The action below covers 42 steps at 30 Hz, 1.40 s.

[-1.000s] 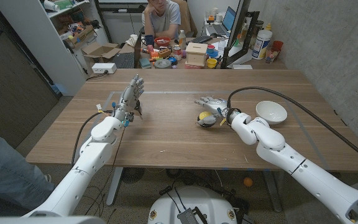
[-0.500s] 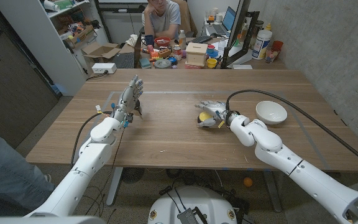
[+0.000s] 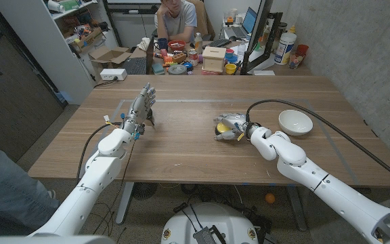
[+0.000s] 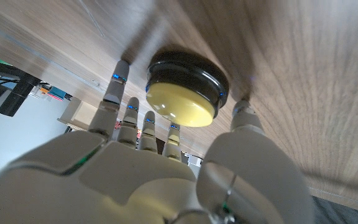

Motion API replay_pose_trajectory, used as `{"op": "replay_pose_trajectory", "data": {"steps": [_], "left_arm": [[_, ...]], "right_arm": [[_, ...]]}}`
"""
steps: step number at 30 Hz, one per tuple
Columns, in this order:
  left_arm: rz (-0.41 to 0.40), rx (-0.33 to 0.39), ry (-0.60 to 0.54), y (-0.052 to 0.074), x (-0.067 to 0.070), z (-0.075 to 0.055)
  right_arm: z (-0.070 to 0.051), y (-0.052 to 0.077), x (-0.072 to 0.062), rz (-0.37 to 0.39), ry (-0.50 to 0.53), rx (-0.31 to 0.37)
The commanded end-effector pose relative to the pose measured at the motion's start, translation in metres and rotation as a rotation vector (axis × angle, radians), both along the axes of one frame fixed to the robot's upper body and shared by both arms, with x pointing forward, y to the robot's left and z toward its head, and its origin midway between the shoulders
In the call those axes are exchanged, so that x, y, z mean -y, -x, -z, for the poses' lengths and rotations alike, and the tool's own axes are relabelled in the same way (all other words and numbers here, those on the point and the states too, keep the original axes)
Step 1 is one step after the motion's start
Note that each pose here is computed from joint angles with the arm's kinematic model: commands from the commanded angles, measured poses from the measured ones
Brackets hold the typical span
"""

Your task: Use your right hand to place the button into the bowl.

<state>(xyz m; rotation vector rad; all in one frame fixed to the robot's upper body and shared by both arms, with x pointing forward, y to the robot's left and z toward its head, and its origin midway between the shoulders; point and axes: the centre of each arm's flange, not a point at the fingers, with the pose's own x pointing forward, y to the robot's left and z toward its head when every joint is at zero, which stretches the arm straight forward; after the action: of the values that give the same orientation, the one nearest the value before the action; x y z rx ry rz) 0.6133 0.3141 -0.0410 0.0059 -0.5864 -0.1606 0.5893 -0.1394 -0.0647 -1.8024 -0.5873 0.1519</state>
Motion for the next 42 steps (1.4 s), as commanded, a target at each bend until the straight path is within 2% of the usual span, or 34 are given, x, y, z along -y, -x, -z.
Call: {"op": "replay_pose_trajectory", "data": {"steps": [1,9,24,42], "left_arm": [[0.008,-0.008,0.019,-0.002,0.003,0.006],[0.009,-0.009,0.034,-0.001,0.006,0.008],[0.002,-0.016,0.042,0.002,0.004,0.013],[0.015,-0.015,0.028,0.002,0.009,0.012]], "right_arm": [[0.004,0.0,0.004,0.012,0.01,-0.025],[-0.001,0.0,0.002,0.015,0.026,-0.034],[-0.002,0.0,-0.002,-0.024,0.026,-0.041],[-0.02,0.019,-0.004,-0.042,0.024,0.019]]}}
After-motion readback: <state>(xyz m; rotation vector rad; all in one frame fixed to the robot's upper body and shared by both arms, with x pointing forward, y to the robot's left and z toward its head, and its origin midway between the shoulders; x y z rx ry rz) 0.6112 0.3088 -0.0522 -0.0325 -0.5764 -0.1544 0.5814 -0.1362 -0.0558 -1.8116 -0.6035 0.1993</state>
